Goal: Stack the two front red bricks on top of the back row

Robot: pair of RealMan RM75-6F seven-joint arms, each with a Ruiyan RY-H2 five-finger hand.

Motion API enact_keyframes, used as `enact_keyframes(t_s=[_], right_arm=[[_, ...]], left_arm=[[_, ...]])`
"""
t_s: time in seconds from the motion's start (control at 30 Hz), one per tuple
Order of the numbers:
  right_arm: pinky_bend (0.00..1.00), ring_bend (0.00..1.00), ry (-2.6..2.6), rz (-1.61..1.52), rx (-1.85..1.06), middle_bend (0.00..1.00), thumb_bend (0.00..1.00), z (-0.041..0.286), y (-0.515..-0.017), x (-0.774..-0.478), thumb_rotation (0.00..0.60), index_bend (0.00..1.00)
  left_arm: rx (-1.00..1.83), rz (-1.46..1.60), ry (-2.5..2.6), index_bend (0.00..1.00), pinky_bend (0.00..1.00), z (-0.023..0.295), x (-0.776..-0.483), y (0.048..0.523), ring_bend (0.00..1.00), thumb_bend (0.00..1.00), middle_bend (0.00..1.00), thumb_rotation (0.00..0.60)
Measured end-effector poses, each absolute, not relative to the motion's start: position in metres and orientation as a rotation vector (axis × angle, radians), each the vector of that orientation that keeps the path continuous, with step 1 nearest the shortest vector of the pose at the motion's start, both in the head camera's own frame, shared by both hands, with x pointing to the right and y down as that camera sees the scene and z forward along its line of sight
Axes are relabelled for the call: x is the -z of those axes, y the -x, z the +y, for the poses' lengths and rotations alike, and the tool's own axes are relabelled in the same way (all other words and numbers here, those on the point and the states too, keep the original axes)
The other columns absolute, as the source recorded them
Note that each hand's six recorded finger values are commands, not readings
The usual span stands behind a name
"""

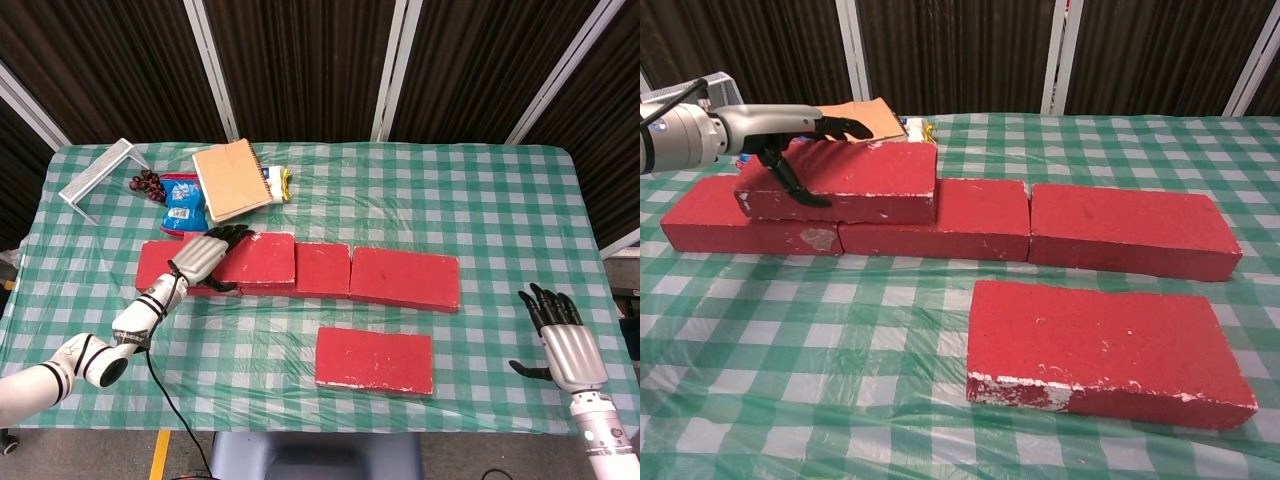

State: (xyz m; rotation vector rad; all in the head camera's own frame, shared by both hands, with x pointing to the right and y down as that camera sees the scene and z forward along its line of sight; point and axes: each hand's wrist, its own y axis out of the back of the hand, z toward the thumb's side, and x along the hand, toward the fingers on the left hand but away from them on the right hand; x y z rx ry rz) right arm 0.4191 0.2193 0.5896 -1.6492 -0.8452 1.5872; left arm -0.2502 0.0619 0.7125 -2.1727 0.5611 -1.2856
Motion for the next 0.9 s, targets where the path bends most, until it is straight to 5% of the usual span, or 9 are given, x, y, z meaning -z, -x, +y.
enact_keyframes(t_s=[0.9], right_arm=[[0.0, 0.0, 1.642, -0.851, -1.592, 0.0, 0.09, 0.2187, -0.4203, -0.5896, 0.6, 0.0]], left_arm=[[1.315, 0.529, 2.19, 0.0, 0.06, 0.0684, -0.7121, 0.2513, 0.0, 0.24, 0.0, 0.6]])
